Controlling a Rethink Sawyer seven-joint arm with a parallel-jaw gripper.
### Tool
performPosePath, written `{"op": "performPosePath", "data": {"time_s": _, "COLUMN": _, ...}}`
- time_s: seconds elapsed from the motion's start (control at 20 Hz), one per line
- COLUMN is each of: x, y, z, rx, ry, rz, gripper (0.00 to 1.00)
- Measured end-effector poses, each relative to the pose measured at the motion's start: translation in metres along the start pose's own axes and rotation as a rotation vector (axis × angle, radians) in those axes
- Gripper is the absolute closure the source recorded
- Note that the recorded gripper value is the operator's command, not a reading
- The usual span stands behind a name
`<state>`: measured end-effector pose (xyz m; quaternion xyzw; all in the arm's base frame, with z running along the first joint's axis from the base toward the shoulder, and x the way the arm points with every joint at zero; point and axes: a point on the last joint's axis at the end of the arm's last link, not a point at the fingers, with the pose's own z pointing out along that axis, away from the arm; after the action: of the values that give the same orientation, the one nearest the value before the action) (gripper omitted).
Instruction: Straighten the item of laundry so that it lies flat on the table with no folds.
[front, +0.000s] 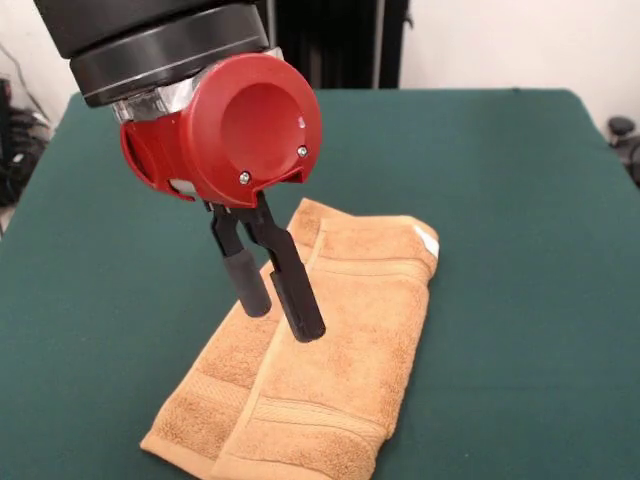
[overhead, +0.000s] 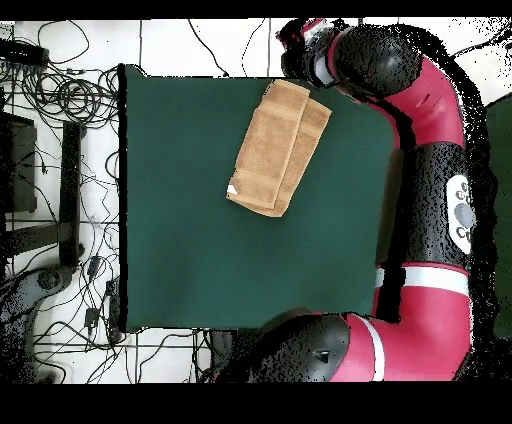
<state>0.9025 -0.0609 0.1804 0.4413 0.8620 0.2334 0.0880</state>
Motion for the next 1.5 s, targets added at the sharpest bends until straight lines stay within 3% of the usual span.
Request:
{"op": "performPosePath", "data": {"time_s": 0.2, "x": -0.006, "y": 0.001, "z": -0.012, "rx": -0.033, "ry": 0.075, "rz": -0.022, "gripper": 0.00}}
{"op": "performPosePath", "data": {"time_s": 0.25, "x": -0.013, "y": -0.002, "z": -0.024, "rx": -0.049, "ry": 0.133, "rz": -0.057, "gripper": 0.00}}
{"op": "performPosePath", "data": {"time_s": 0.4, "x": -0.021, "y": -0.008, "z": -0.035, "rx": -0.060, "ry": 0.178, "rz": -0.099, "gripper": 0.00}}
{"op": "performPosePath", "data": {"time_s": 0.45, "x": -0.028, "y": -0.013, "z": -0.044, "rx": -0.065, "ry": 0.211, "rz": -0.146, "gripper": 0.00}}
{"op": "performPosePath", "data": {"time_s": 0.75, "x": -0.041, "y": -0.024, "z": -0.053, "rx": -0.096, "ry": 0.276, "rz": -0.255, "gripper": 0.00}}
{"op": "performPosePath", "data": {"time_s": 0.9, "x": -0.043, "y": -0.028, "z": -0.046, "rx": -0.128, "ry": 0.315, "rz": -0.316, "gripper": 0.00}}
{"op": "performPosePath", "data": {"time_s": 1.0, "x": -0.043, "y": -0.030, "z": -0.040, "rx": -0.141, "ry": 0.325, "rz": -0.325, "gripper": 0.00}}
{"op": "performPosePath", "data": {"time_s": 1.5, "x": -0.021, "y": -0.041, "z": 0.026, "rx": -0.221, "ry": 0.420, "rz": -0.298, "gripper": 0.00}}
